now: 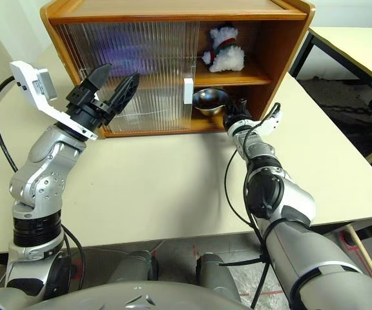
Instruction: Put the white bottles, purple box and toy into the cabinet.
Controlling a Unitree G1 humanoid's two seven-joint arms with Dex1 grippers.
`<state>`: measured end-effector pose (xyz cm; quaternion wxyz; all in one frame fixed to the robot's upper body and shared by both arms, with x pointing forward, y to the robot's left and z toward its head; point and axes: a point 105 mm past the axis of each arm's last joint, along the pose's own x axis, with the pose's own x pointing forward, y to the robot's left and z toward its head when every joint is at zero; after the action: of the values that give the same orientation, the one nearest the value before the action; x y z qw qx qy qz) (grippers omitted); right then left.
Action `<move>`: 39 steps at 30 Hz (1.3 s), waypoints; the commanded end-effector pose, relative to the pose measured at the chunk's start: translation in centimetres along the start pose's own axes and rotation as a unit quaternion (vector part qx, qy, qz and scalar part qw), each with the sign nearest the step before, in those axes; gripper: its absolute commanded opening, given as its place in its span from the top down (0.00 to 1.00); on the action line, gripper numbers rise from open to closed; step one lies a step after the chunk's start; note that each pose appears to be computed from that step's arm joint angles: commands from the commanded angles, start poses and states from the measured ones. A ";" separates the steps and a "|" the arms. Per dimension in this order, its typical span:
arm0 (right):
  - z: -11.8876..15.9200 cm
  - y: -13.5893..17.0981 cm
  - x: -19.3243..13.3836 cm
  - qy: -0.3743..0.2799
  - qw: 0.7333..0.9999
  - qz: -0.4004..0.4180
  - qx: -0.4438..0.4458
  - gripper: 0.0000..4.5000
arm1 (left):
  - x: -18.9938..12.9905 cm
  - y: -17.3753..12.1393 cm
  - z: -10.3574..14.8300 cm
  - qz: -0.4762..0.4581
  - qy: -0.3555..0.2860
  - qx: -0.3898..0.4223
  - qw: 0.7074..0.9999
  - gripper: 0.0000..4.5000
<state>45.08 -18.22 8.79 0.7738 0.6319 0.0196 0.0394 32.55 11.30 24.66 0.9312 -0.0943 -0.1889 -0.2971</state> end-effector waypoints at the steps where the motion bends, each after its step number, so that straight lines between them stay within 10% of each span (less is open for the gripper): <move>1: 0.6 -0.9 -0.3 -0.007 1.000 -0.020 -0.012 0.82 | 0.2 -0.3 0.2 -0.005 0.000 0.001 1.000 0.00; 11: 1.6 -1.0 -0.4 -0.016 0.999 -0.031 -0.016 0.00 | 0.7 -0.6 -0.2 -0.009 -0.007 -0.007 1.000 0.00; 28: 2.2 1.8 -3.8 0.102 0.985 0.123 -0.071 0.00 | 1.5 -0.7 -0.7 -0.030 -0.014 -0.018 0.999 0.00; 33: -1.5 4.1 -7.0 0.188 0.929 0.194 -0.254 0.00 | 1.3 -0.3 -1.0 -0.028 -0.009 -0.019 0.999 0.00; 39: -5.4 6.1 -10.0 0.224 0.796 0.276 -0.490 0.00 | 0.5 0.5 -1.9 -0.005 0.002 -0.020 1.000 0.00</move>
<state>34.91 -13.40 12.34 0.9089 0.1704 0.0244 0.3799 33.51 10.64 23.90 0.9222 -0.1134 -0.1924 -0.3156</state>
